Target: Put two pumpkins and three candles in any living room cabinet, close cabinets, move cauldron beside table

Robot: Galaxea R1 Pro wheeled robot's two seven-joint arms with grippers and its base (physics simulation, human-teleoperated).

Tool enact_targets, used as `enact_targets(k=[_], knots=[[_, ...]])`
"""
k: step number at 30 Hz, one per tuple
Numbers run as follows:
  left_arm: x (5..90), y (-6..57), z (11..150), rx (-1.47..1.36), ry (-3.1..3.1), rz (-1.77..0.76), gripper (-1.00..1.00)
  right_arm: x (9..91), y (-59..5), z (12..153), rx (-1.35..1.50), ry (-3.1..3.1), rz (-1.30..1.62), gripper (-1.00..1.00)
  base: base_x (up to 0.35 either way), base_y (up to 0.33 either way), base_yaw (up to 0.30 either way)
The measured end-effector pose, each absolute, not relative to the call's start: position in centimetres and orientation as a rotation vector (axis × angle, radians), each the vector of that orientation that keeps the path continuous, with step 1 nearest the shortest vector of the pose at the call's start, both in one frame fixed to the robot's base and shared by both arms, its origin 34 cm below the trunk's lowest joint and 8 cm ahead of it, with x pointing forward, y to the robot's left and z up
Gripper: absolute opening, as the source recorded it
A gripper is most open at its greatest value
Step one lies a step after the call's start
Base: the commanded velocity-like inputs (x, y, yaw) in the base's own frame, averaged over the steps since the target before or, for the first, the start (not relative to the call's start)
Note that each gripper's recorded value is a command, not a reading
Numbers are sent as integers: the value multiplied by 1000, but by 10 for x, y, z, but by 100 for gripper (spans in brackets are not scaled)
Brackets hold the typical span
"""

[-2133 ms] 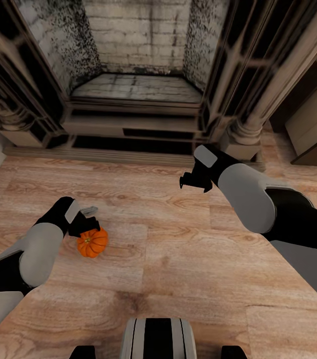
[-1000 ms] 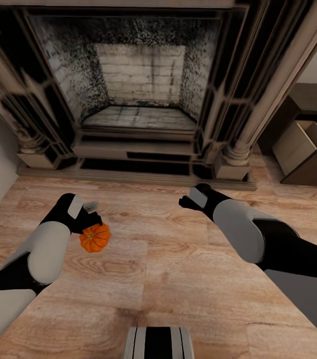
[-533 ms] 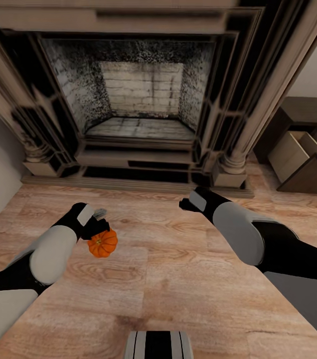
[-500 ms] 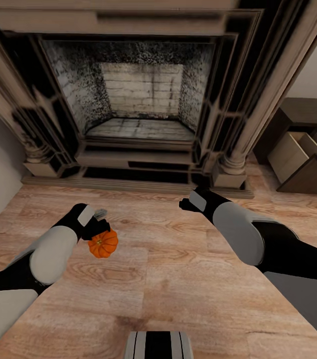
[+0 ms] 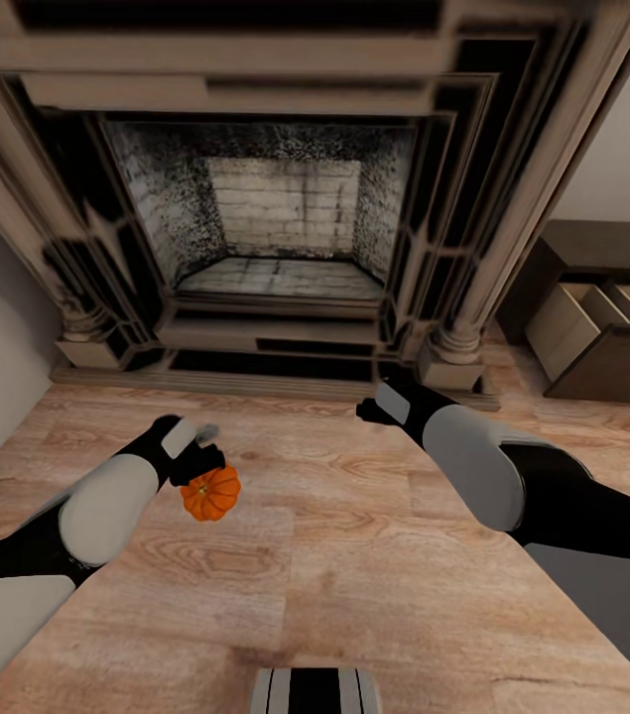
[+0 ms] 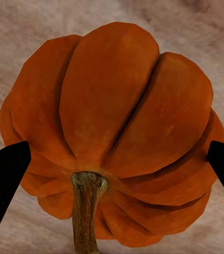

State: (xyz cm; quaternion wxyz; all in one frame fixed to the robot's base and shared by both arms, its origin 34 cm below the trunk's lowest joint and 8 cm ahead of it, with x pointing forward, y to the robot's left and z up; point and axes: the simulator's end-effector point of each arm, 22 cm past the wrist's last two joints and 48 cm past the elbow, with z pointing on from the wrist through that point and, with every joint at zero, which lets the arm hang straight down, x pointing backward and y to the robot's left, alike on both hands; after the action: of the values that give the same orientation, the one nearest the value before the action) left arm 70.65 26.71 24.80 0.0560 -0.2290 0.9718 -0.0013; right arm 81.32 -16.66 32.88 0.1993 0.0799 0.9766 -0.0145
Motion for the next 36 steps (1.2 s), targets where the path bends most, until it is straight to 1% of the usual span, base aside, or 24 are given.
enact_targets(k=[17,24,36], knots=[[714,260,288,-674,2907,-39,-100,814,-165,371,221,2681,-26,100,-3,-2,0],[713,254,292,-661,2875,-32,-100,779,-163,354,204,2764,-24,100,-163,-121,0],[716,246,318,-653,2838,-64,-100,777,-163,380,204,2729,-20,100,-283,-173,0]])
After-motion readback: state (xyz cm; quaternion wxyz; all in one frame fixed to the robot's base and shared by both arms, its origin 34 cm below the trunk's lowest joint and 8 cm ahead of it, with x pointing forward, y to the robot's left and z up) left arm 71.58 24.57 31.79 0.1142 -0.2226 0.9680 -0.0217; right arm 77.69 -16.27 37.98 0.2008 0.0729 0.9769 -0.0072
